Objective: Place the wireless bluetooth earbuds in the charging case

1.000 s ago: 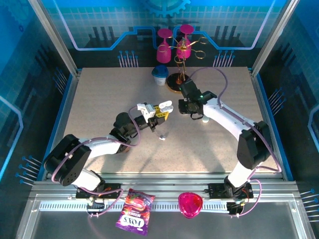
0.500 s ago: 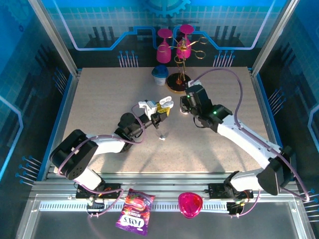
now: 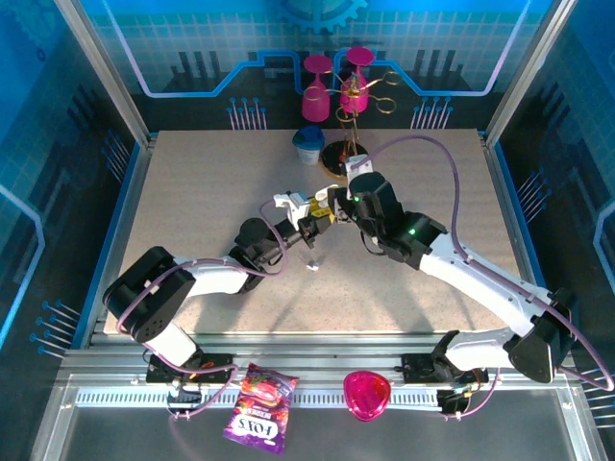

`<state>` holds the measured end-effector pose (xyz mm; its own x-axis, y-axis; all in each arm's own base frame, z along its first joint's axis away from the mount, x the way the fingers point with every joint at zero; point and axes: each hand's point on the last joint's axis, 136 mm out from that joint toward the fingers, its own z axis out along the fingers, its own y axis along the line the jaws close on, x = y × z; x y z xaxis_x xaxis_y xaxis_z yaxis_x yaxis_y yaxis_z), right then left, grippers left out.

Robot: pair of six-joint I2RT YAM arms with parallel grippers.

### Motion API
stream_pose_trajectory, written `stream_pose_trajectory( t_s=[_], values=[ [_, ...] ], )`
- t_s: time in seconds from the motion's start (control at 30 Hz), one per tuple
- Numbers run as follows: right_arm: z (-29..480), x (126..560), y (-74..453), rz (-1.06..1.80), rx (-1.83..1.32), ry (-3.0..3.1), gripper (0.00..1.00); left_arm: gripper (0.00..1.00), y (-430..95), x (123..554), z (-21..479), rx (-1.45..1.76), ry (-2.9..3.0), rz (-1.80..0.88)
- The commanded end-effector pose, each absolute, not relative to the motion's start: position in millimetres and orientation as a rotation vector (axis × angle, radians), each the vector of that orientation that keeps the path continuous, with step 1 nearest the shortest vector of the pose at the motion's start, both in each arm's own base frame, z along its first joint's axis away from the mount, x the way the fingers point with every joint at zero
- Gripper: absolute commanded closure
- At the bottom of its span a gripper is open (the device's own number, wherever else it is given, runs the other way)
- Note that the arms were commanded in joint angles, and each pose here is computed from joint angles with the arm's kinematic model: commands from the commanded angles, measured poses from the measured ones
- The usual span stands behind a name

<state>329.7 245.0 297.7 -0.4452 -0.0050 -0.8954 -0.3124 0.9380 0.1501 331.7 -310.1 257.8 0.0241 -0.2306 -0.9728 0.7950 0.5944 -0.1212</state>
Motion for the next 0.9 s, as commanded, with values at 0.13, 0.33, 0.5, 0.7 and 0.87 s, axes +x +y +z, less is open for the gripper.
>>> stream_pose_trajectory(
  t_s=[0.13, 0.33, 0.5, 0.7, 0.87],
  values=[
    [323, 332, 262, 0.445, -0.239, 1.923, 0.72, 1.00, -317, 327, 284, 0.502, 1.267, -0.922],
    [324, 333, 270, 0.475, -0.258, 1.919, 0.72, 1.00, -318, 327, 286, 0.495, 1.264, -0.930],
    [320, 331, 274, 0.495, -0.277, 1.926, 0.72, 1.00, -318, 327, 293, 0.476, 1.261, -0.949],
    [315, 330, 278, 0.519, -0.273, 1.936, 0.72, 1.00, -316, 330, 298, 0.457, 1.270, -0.943],
    [312, 330, 278, 0.528, -0.271, 1.941, 0.72, 1.00, -315, 330, 300, 0.440, 1.271, -0.947]
  ],
)
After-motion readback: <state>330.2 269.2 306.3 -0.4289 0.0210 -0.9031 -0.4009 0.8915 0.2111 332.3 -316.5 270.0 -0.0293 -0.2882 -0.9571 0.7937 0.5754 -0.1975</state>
